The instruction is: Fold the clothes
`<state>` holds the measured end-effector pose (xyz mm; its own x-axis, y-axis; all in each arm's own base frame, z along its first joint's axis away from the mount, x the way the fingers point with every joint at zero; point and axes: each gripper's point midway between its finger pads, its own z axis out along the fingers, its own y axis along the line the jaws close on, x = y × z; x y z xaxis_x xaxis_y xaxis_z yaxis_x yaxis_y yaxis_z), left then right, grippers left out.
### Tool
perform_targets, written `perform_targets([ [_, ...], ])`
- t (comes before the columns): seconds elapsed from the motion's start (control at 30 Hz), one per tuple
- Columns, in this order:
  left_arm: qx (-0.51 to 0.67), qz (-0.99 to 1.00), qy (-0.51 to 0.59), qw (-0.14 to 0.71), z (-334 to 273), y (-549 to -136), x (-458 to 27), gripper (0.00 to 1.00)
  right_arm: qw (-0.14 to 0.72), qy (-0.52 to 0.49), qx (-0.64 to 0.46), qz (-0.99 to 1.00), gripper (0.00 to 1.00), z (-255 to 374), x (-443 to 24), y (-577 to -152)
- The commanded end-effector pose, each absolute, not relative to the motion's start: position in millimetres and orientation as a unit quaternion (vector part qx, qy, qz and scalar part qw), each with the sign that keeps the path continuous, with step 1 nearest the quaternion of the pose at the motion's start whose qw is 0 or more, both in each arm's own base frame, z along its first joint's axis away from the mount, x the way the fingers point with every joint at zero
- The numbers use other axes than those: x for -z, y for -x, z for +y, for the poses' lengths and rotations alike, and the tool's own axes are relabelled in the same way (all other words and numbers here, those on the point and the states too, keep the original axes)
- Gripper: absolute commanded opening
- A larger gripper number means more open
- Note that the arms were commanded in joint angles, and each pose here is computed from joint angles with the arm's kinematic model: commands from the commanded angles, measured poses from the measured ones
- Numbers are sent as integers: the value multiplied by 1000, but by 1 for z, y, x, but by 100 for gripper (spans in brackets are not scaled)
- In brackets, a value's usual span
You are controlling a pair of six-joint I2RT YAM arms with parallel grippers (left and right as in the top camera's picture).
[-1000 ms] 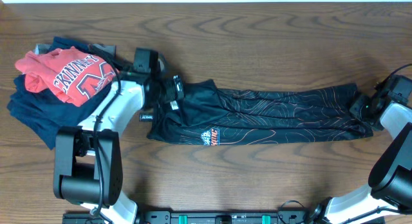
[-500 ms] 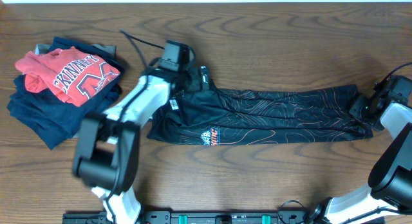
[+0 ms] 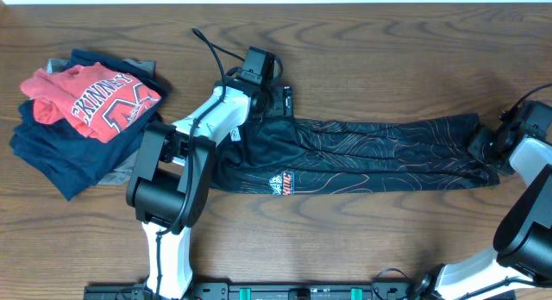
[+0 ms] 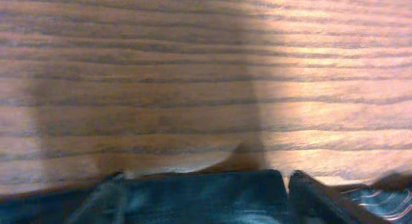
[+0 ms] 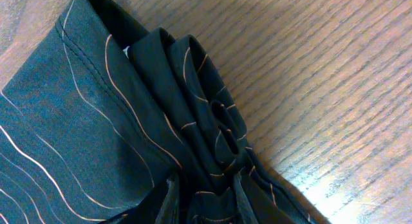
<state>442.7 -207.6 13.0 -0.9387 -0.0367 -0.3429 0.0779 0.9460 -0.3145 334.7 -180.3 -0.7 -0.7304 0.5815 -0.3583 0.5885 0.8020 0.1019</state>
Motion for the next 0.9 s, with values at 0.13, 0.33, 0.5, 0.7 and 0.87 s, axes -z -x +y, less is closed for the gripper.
perform_targets([
  [0.13,115,983,-21,140,-202,-424,13,67,167,-308,7,937,25,-173,11,-326],
  [0.33,110,984,-25,139,-203,-422,14,40,166,-308,7,937,25,-173,11,-326],
  [0.5,109,984,-25,139,-202,-422,14,6,168,-308,7,936,26,-173,11,-327],
  [0.7,112,983,-25,145,-202,-422,-1,6,166,-308,7,937,26,-173,11,-326],
  [0.87,116,981,-22,153,-197,-409,-47,6,166,-308,7,937,26,-173,11,-326],
])
